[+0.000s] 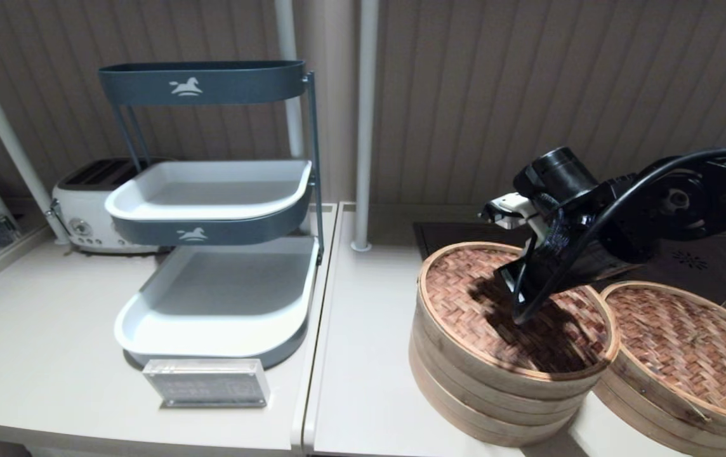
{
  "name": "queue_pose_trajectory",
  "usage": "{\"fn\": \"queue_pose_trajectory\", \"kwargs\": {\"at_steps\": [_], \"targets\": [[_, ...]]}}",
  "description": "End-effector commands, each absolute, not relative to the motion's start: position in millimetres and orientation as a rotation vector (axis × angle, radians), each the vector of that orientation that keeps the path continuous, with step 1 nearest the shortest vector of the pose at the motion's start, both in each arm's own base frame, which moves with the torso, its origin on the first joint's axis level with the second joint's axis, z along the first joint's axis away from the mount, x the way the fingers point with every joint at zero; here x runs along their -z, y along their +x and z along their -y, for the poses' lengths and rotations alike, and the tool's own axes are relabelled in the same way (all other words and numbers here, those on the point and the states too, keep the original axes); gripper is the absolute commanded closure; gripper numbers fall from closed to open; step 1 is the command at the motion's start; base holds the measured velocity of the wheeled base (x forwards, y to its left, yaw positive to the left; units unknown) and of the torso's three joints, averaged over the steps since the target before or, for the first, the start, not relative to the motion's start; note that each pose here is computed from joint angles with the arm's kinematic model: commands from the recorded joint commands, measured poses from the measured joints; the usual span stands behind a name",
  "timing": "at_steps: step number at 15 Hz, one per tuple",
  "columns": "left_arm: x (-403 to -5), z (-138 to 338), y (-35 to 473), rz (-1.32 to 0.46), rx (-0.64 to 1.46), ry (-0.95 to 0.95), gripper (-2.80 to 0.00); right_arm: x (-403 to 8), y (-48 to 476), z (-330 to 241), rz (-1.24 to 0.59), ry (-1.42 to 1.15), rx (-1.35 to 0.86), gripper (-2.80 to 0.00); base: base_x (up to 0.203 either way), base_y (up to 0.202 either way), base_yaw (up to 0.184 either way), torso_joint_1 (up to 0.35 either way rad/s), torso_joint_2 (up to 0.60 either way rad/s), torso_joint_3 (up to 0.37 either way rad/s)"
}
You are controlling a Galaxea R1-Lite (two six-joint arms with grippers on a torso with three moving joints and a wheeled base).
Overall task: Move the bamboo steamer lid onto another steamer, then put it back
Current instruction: Put the steamer
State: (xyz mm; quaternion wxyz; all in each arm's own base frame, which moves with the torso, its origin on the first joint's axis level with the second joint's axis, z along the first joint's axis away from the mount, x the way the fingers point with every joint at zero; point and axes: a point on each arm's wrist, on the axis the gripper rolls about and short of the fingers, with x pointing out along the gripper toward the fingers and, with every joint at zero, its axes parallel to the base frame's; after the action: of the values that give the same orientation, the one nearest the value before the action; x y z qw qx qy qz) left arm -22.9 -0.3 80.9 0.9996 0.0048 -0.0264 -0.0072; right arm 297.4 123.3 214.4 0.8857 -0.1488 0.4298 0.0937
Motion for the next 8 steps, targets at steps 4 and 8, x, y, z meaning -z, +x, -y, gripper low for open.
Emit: {"fn": "queue_pose_trajectory", "kwargs": {"at_steps": [4, 8], "targets": [[-73.2, 0.3, -21.0, 0.029, 0.015, 0.011, 0.0, -212.7, 288.2, -119.5, -0.909, -0.314, -0.194, 0.0, 0.0, 0.0, 0.0, 0.0, 0.0, 0.0], [-73.2, 0.3, -21.0, 0.029, 0.014, 0.009, 0.0, -214.2, 288.7, -119.1, -0.903, -0.313, -0.192, 0.0, 0.0, 0.0, 0.0, 0.0, 0.0, 0.0]]}}
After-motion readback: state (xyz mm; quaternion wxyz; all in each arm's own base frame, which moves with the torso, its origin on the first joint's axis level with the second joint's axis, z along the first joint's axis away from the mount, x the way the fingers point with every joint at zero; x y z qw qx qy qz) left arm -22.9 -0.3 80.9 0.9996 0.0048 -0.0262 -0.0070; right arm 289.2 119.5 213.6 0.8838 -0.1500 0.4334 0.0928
